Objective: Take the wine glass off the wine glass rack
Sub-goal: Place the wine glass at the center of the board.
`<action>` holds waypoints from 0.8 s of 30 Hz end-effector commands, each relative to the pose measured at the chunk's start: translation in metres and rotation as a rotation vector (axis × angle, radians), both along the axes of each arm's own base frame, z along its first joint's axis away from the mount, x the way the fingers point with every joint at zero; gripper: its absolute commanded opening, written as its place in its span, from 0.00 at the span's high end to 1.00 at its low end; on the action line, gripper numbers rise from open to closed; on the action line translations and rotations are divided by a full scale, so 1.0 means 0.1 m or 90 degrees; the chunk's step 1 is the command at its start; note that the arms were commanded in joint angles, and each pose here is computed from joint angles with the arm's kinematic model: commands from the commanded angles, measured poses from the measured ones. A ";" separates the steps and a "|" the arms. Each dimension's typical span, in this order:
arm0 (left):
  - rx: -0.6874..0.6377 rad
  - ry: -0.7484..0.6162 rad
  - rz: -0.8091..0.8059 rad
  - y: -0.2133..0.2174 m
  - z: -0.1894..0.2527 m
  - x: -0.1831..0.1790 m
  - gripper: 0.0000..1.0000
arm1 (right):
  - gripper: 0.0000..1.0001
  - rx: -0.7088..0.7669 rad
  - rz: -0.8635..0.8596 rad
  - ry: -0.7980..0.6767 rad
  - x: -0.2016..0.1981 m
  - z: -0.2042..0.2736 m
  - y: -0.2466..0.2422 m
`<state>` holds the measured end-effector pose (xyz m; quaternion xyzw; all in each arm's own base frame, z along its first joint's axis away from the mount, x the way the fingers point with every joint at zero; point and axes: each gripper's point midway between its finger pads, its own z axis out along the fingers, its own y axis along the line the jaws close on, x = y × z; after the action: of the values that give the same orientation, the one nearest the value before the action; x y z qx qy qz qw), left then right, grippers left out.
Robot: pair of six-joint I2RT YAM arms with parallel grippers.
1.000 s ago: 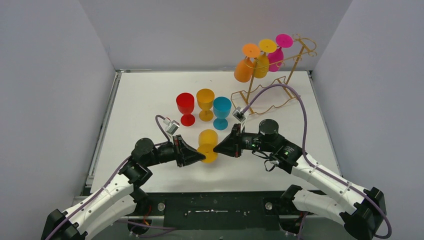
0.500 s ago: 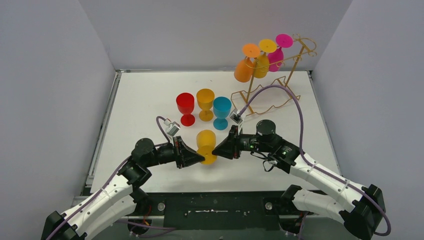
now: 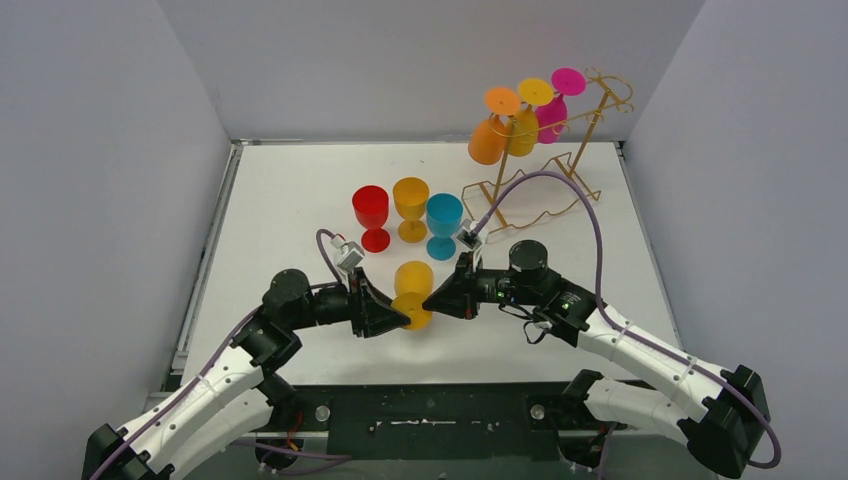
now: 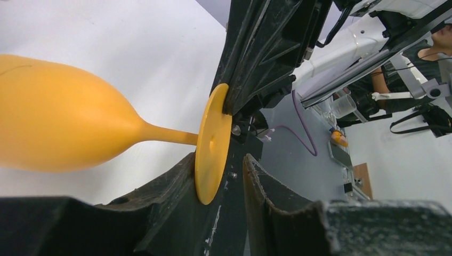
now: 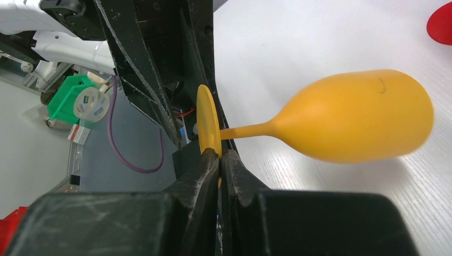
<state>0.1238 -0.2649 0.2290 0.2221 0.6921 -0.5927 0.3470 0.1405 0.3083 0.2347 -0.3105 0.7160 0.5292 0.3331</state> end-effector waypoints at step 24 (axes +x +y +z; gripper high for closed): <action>-0.003 -0.079 -0.059 -0.06 0.21 -0.06 1.00 | 1.00 0.055 0.018 -0.064 -0.04 0.25 0.03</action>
<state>0.1229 -0.2645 0.2193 0.2581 0.7085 -0.5657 0.3339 0.1414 0.3076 0.2424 -0.3170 0.7027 0.5312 0.3516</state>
